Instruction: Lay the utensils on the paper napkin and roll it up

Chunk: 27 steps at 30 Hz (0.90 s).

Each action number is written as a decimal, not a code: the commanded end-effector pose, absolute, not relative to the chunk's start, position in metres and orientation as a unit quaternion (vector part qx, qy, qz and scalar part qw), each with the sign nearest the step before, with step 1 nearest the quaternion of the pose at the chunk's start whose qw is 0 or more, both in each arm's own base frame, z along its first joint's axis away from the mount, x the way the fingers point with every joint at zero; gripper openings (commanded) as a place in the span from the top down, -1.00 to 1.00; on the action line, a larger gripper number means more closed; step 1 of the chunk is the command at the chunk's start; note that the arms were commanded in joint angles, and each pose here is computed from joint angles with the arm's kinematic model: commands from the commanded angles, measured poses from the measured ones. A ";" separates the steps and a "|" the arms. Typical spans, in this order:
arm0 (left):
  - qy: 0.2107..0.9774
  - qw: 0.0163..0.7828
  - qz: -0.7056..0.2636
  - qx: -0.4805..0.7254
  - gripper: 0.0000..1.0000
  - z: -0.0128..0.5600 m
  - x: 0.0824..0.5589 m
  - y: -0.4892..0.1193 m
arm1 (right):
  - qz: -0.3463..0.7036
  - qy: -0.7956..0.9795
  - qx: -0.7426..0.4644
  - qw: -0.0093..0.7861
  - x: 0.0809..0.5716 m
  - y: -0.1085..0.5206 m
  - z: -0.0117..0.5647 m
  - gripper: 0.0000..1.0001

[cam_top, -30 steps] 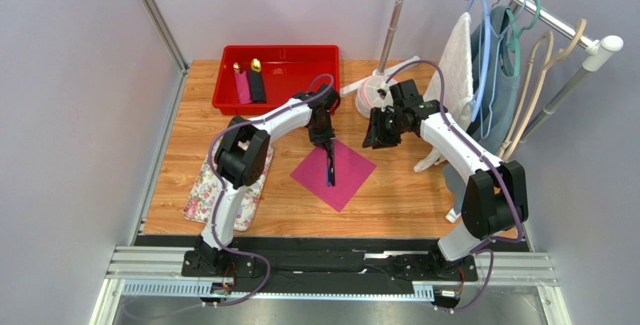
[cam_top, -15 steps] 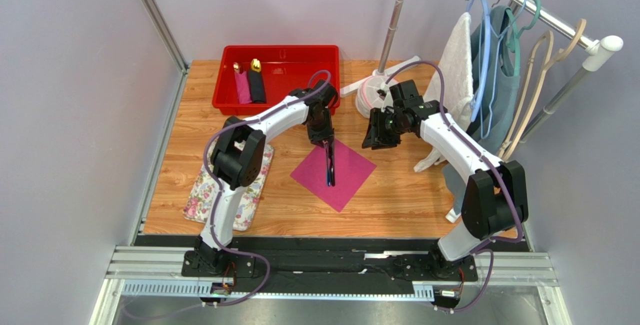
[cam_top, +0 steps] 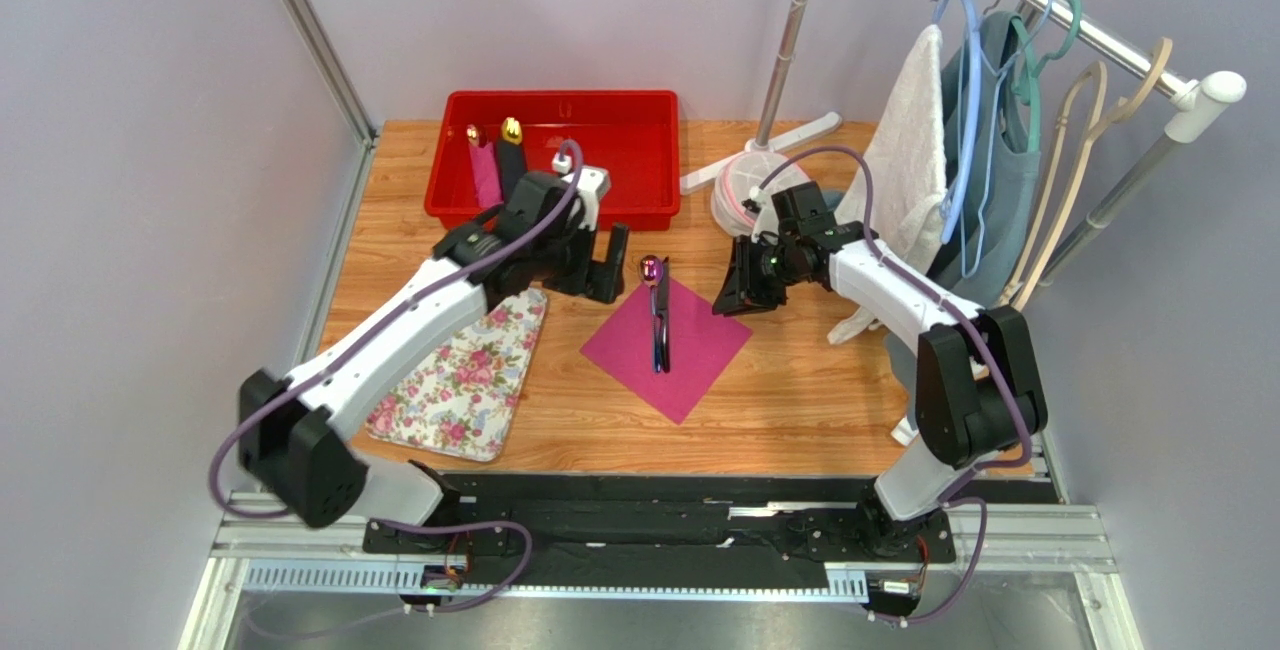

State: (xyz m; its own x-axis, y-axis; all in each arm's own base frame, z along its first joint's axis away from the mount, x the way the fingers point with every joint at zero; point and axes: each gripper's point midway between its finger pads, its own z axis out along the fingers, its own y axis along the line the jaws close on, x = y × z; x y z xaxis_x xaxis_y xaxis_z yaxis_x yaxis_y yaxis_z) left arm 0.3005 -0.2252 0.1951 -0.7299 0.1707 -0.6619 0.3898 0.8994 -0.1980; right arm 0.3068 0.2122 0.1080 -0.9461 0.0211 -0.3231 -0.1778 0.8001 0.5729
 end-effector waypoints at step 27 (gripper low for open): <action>0.622 0.402 -0.249 0.624 -0.72 0.149 0.176 -0.239 | 0.297 0.954 -0.031 0.043 0.261 0.221 0.015 0.62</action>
